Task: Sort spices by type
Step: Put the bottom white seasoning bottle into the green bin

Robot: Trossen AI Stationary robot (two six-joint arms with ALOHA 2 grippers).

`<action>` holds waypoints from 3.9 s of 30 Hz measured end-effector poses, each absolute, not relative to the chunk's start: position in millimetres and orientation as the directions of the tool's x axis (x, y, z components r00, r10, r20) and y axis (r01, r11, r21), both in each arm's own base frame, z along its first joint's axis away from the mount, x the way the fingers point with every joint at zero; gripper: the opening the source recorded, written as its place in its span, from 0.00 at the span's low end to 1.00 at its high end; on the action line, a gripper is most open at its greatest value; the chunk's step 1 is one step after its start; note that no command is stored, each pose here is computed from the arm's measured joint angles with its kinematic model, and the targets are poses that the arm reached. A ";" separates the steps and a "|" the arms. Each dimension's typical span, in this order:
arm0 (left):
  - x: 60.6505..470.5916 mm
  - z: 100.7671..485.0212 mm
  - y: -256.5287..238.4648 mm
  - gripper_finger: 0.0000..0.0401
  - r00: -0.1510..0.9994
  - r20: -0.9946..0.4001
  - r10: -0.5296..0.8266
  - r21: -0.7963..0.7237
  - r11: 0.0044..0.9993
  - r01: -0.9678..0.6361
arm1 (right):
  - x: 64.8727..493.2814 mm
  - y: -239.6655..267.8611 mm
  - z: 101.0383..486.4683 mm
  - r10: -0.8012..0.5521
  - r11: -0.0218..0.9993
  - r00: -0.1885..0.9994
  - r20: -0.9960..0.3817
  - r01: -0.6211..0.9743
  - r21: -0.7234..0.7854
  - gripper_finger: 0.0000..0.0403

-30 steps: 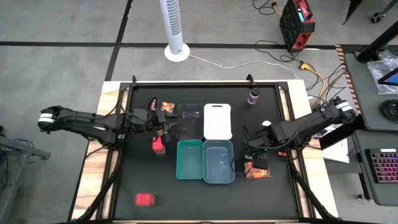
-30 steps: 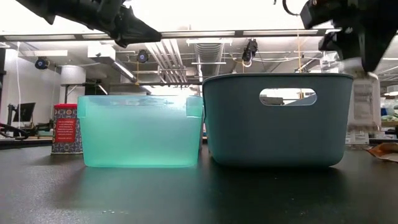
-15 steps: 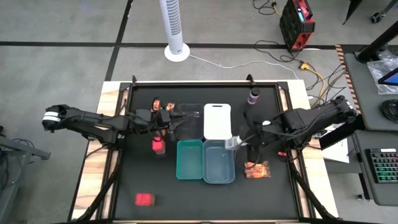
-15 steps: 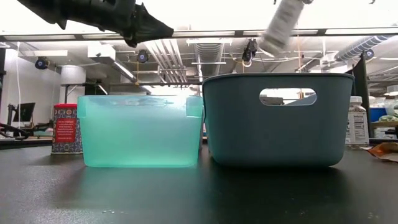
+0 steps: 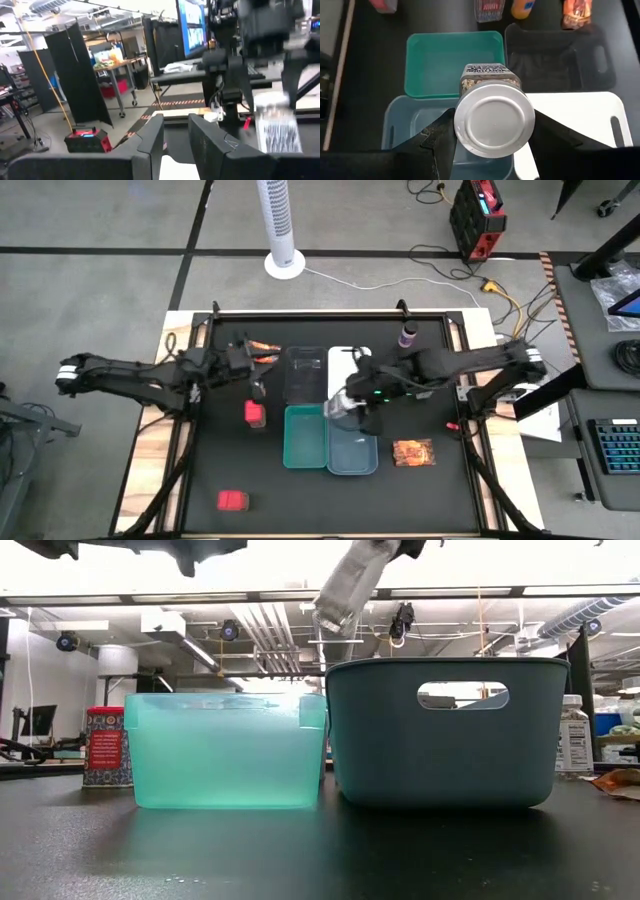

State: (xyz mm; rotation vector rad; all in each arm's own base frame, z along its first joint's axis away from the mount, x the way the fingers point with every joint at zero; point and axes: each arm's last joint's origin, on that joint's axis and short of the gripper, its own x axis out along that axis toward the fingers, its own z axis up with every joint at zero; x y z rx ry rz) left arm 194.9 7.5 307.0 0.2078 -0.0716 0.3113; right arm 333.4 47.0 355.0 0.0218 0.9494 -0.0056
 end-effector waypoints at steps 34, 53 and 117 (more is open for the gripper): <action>153.8 353.2 7.5 0.19 0.955 -0.049 0.293 0.099 0.953 -0.287 | 461.7 61.5 267.0 0.071 0.993 0.268 -0.961 -0.108 0.044 0.49; 147.7 361.4 7.7 0.19 0.953 -0.079 0.294 0.120 0.952 -0.283 | 470.3 62.7 243.4 0.066 0.994 0.224 -0.972 -0.098 0.045 0.49; 156.0 328.2 -12.5 0.19 0.958 -0.161 0.237 0.128 0.967 -0.218 | 422.0 61.8 305.1 0.032 0.995 0.235 -0.971 -0.098 0.009 0.40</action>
